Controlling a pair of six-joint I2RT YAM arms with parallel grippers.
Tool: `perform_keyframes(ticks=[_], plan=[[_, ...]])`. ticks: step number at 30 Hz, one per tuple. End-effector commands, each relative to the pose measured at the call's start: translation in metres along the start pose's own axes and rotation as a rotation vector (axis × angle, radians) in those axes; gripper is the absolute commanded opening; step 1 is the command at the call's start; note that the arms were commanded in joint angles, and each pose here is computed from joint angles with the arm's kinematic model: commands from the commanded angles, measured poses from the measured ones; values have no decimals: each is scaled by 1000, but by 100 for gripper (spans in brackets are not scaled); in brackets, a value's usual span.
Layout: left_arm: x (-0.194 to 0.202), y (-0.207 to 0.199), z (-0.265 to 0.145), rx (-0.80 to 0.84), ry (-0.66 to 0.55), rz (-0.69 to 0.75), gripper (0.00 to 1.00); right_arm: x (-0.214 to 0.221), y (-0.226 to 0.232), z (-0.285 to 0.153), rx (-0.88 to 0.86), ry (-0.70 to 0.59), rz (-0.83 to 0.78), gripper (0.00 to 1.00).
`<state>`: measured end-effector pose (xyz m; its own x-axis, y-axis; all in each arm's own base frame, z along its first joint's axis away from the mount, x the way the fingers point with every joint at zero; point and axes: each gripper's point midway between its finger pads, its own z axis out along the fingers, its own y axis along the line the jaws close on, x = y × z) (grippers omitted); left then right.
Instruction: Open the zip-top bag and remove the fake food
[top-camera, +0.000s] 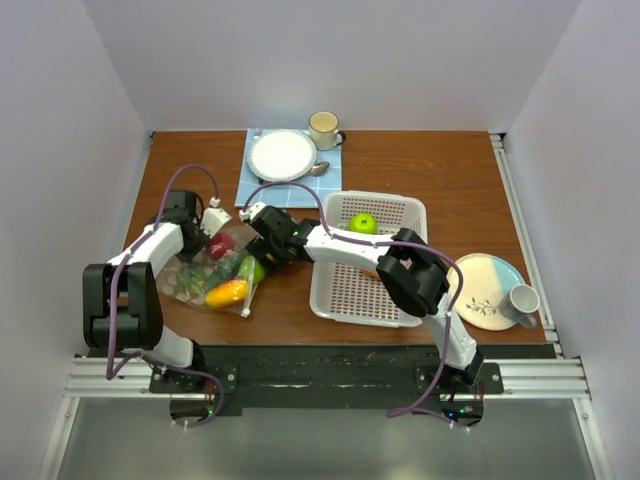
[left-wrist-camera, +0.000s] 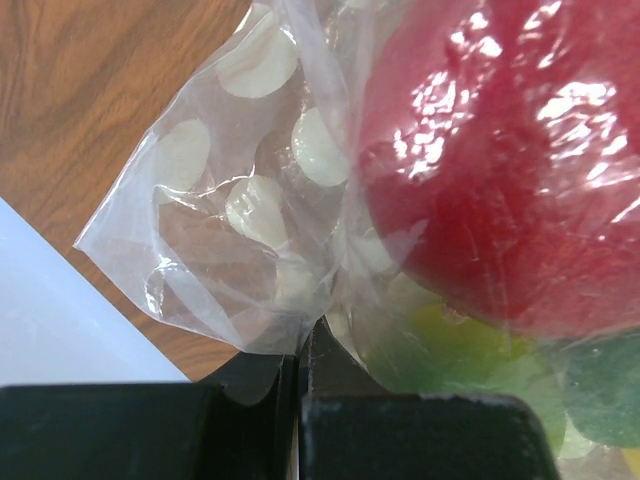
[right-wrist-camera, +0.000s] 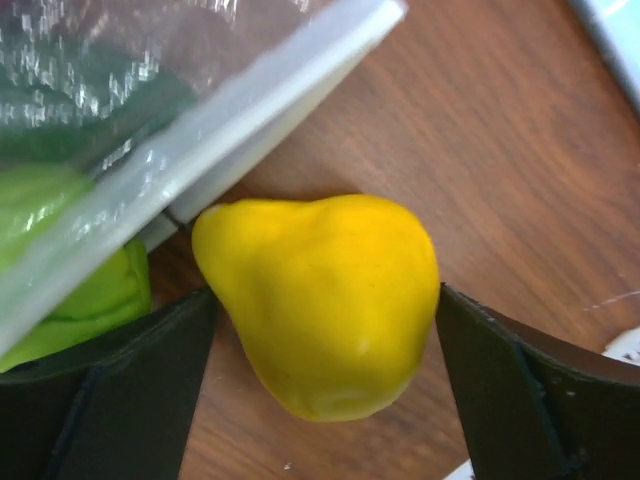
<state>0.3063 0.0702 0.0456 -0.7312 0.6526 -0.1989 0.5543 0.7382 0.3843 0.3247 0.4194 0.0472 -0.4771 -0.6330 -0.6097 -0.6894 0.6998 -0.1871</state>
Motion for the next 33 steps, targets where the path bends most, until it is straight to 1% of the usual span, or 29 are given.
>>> perform_keyframes(ticks=[1,2,3,5,6,8,9,11,12,13,15,17,19,20,21,22,23,25,26,27,28,30,32,33], plan=[[1,12,-4,-34,-14,4,0,-13,8,-13,-57,-26,47,70],[-1,13,-5,-34,-21,3,0,-16,6,-18,-56,-36,54,64],[-2,12,-7,-27,-21,2,0,-19,4,-23,-54,-45,62,55],[-10,15,-12,-17,-46,-12,0,-24,-2,-34,-42,-68,73,50],[-10,12,-15,2,-44,-18,0,-38,-9,-55,-36,-114,86,46],[-24,16,-24,21,-88,-45,0,-46,-24,-75,-4,-155,105,44],[-30,19,-31,28,-102,-56,0,-59,-36,-98,9,-207,131,44],[-42,19,-41,57,-141,-87,0,-55,-59,-115,54,-229,182,44],[-48,22,-52,61,-154,-92,0,-63,-73,-139,67,-279,214,44],[-55,21,-59,80,-182,-97,0,-48,-85,-138,96,-261,229,44],[-67,20,-75,99,-230,-101,0,-36,-106,-150,167,-271,268,43],[-73,16,-84,113,-248,-96,0,-14,-128,-155,218,-258,319,43],[-77,17,-91,108,-257,-93,0,17,-145,-151,292,-192,332,42],[-77,17,-93,106,-253,-91,0,26,-149,-150,309,-174,351,42],[-78,18,-95,103,-257,-88,0,43,-149,-144,325,-133,347,42],[-79,19,-97,98,-258,-86,0,51,-153,-143,335,-122,360,44],[-77,19,-99,92,-250,-87,0,60,-155,-140,345,-106,374,56],[-79,22,-102,82,-252,-89,0,76,-158,-134,362,-65,383,74],[-77,23,-103,79,-247,-92,0,78,-158,-133,363,-58,381,90],[-77,23,-102,80,-244,-94,0,76,-157,-133,355,-61,379,98],[-81,15,-101,91,-246,-72,0,73,-157,-134,351,-65,380,99],[-73,8,-88,93,-201,-63,0,60,-162,-141,361,-88,380,99],[-65,8,-78,64,-169,-56,0,48,-161,-149,355,-112,360,99],[-63,9,-76,51,-162,-55,0,36,-160,-157,346,-152,356,99]])
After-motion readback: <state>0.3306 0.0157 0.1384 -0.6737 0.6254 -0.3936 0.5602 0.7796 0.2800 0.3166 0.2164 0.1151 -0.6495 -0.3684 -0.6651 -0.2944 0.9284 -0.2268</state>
